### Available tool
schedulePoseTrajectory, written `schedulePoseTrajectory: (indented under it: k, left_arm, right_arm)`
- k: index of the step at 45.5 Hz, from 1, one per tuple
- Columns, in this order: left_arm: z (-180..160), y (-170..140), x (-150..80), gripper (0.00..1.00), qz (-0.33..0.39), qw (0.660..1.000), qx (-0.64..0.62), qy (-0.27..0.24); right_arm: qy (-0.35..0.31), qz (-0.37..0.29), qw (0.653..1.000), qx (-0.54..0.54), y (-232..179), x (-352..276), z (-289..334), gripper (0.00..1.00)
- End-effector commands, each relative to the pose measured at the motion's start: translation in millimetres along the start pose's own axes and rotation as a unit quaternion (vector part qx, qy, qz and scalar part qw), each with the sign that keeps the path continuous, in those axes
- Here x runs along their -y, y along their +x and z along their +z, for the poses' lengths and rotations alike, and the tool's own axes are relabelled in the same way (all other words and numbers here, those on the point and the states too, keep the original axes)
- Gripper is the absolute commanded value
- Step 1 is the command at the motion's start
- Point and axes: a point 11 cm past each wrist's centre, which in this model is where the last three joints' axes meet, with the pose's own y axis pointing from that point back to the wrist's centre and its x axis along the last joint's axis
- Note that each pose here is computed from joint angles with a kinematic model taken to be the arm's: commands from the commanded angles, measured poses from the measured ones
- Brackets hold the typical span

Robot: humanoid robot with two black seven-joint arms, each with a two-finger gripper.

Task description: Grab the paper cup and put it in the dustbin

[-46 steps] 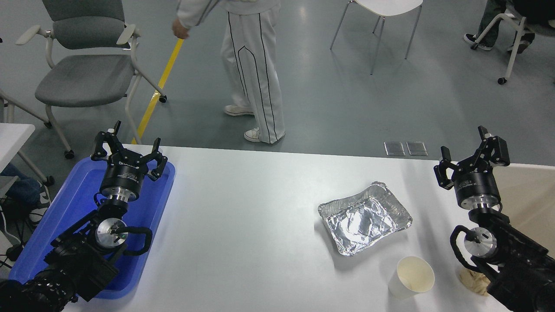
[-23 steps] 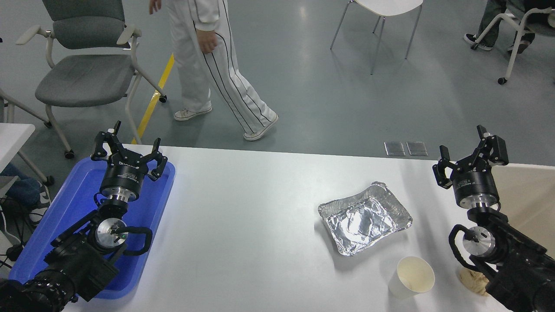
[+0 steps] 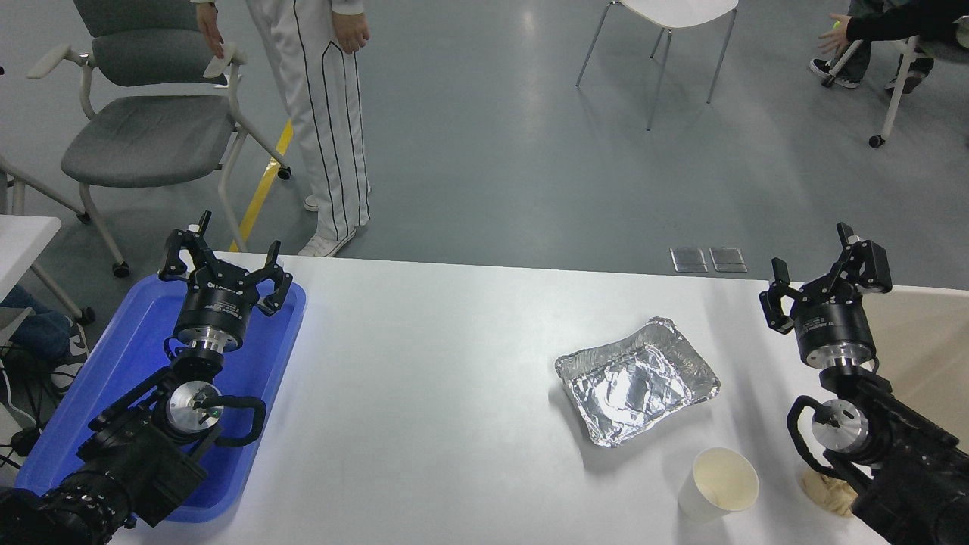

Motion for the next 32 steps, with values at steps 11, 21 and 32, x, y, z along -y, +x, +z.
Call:
schedulePoseTrajectory:
  k: [11,21,32]
  left_arm:
    - [0,-1,1,1.00,-0.001,1.000,0.000,0.000]
    - [0,-1,1,1.00,-0.001,1.000,0.000,0.000]
    - [0,-1,1,1.00,-0.001,1.000,0.000,0.000]
  right_arm:
    - [0.001,-0.004,1.000,0.000,-3,1,0,1.00]
    - [-0.037,-0.038,0.996,-0.074,9,-2,-7,1.00]
    - [-0.070,-0.098,0.979,-0.165,9,7,-29,1.00]
